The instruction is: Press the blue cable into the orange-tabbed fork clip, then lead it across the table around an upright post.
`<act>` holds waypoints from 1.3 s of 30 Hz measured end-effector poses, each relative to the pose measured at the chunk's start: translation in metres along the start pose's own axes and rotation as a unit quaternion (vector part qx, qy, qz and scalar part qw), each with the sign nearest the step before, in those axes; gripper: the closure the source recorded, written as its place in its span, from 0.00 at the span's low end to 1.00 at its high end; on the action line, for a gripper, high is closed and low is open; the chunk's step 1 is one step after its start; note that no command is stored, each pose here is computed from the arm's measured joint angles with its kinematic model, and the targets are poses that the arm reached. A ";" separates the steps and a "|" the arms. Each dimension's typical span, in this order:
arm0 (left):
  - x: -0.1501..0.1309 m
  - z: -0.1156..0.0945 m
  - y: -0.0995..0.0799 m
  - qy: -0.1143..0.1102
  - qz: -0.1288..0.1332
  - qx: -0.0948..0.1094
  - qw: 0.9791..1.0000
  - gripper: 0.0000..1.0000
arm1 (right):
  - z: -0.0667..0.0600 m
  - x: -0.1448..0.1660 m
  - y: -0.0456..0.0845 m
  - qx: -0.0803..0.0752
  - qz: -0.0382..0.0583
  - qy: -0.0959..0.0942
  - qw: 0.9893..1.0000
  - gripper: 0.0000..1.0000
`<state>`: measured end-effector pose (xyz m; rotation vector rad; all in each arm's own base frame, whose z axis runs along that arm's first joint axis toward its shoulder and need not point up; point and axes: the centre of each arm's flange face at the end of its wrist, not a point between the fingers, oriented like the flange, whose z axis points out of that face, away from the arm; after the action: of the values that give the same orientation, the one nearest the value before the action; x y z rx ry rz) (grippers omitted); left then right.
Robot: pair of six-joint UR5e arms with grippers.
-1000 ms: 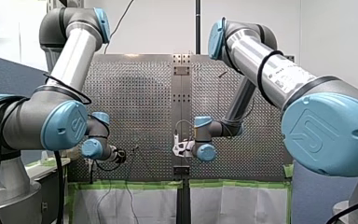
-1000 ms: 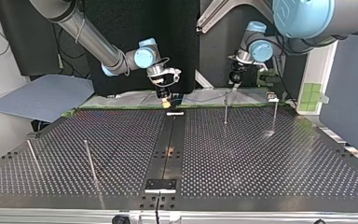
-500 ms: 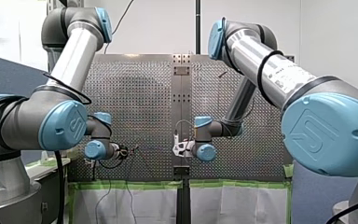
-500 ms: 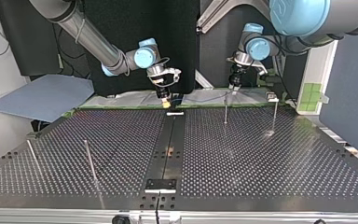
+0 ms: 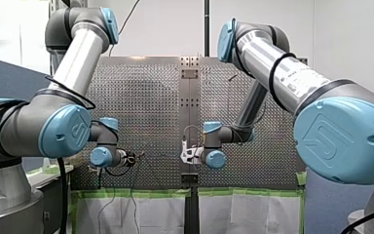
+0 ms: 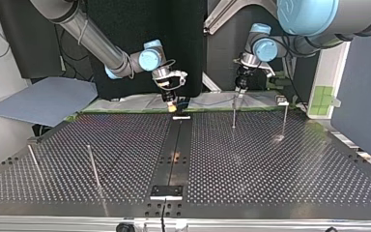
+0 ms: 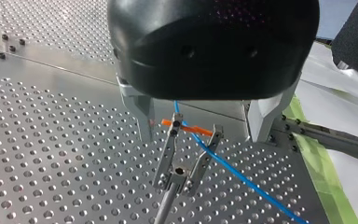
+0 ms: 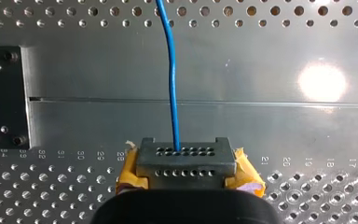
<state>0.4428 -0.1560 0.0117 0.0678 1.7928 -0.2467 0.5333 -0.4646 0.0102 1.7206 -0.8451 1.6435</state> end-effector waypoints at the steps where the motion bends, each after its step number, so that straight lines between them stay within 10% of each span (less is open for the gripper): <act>1: 0.000 0.000 0.000 0.000 0.000 0.000 1.000 0.00 | 0.000 0.000 0.000 0.000 0.000 0.000 1.000 1.00; 39: 0.004 -0.002 -0.036 0.005 0.024 0.018 1.000 0.00 | -0.001 -0.001 0.000 0.000 -0.001 -0.006 1.000 1.00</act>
<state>0.4338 -0.1909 0.0133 0.1381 1.7945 -0.2457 0.5323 -0.4639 0.0090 1.7318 -0.8495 1.6333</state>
